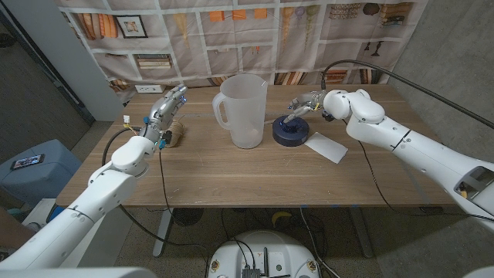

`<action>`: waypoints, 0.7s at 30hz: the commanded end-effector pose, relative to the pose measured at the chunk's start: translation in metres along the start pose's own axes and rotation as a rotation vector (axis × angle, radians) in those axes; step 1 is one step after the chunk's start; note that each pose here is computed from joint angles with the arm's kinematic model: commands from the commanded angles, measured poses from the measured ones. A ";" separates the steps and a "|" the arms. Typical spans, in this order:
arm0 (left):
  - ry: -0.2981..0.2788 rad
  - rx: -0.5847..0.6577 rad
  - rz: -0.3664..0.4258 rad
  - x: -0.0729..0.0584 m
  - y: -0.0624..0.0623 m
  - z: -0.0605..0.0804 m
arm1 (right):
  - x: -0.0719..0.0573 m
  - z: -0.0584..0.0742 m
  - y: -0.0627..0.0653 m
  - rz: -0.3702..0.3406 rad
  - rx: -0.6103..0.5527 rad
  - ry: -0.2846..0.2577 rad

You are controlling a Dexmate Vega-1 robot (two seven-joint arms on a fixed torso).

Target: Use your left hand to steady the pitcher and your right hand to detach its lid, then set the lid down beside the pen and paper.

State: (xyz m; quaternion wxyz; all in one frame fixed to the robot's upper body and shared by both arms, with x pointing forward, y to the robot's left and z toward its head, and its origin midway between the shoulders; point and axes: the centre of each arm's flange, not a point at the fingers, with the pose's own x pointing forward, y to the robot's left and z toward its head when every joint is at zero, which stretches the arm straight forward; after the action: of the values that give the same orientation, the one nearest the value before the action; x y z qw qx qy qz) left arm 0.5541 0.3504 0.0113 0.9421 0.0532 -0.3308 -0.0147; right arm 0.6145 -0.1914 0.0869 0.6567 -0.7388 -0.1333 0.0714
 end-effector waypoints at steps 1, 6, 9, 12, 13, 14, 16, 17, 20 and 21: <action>-0.003 0.004 0.007 0.000 0.001 -0.001 | -0.013 -0.023 0.006 -0.095 0.210 -0.079; -0.002 0.018 0.001 0.000 0.000 -0.004 | -0.017 -0.031 0.008 -0.130 0.304 -0.110; -0.008 0.004 0.007 0.000 -0.001 -0.005 | -0.016 -0.038 0.010 -0.146 0.374 -0.140; -0.014 0.015 0.018 0.000 0.000 -0.004 | -0.015 -0.044 0.010 -0.170 0.431 -0.152; -0.014 0.015 0.018 0.000 0.000 -0.004 | -0.015 -0.044 0.010 -0.171 0.432 -0.154; -0.013 0.038 0.019 0.000 0.000 -0.003 | -0.015 -0.045 0.011 -0.175 0.451 -0.161; -0.008 0.083 0.027 0.000 0.000 -0.001 | -0.014 -0.049 0.012 -0.192 0.497 -0.167; -0.009 0.081 0.023 0.001 -0.001 -0.001 | -0.014 -0.050 0.012 -0.198 0.517 -0.171; -0.016 0.066 0.021 0.001 -0.002 -0.003 | -0.015 -0.054 0.015 -0.220 0.573 -0.181; -0.020 0.061 0.027 0.000 -0.002 -0.004 | -0.015 -0.055 0.017 -0.228 0.585 -0.179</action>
State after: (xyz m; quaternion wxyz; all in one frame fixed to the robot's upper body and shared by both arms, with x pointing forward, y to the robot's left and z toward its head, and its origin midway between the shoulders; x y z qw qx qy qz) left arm 0.5557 0.3509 0.0096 0.9392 0.0668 -0.3367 -0.0012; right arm 0.6147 -0.2333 0.0793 0.7797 -0.5801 -0.2137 0.0991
